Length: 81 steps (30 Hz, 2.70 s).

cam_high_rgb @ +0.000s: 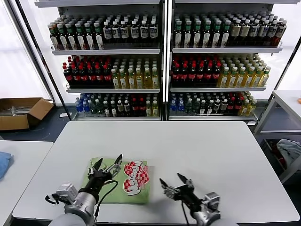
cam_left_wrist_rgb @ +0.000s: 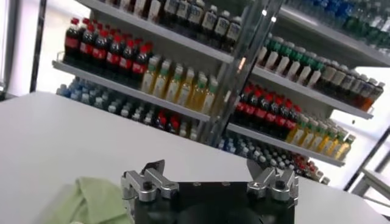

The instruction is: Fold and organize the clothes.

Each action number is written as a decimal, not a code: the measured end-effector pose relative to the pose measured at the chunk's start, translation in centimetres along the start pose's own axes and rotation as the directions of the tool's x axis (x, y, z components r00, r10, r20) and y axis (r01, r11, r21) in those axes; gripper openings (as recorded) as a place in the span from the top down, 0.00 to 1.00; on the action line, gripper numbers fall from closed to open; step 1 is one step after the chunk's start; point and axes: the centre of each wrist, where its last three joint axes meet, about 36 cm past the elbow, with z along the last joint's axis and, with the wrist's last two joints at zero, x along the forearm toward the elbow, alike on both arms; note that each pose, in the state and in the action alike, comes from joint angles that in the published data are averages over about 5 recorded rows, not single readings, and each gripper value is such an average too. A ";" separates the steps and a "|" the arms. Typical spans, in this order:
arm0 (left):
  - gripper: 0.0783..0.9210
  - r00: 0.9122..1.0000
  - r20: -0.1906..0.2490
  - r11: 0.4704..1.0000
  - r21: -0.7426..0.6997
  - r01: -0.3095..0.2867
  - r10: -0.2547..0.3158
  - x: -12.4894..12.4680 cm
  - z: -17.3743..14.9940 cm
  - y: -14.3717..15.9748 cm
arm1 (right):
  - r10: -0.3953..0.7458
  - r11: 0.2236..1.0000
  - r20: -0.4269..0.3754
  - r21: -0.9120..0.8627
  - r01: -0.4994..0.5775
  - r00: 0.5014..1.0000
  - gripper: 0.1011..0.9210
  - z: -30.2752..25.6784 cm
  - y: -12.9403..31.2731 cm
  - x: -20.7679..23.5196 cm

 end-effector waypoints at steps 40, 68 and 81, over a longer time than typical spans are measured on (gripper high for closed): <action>0.12 0.995 0.078 0.997 0.036 0.064 -0.067 2.4 -1.7 0.7 | -0.046 0.997 -0.092 0.056 0.051 0.995 0.95 -1.1 -0.5 -2.6; 0.12 0.994 0.072 0.996 0.054 0.073 -0.076 2.3 -1.2 0.4 | 0.176 0.954 0.071 0.234 -0.188 0.982 0.22 -3.9 -6.7 3.1; 0.12 0.994 0.072 0.995 0.050 0.084 -0.088 2.6 -1.1 0.7 | 0.177 0.965 0.056 0.186 -0.185 0.983 0.12 -1.6 -4.2 -3.3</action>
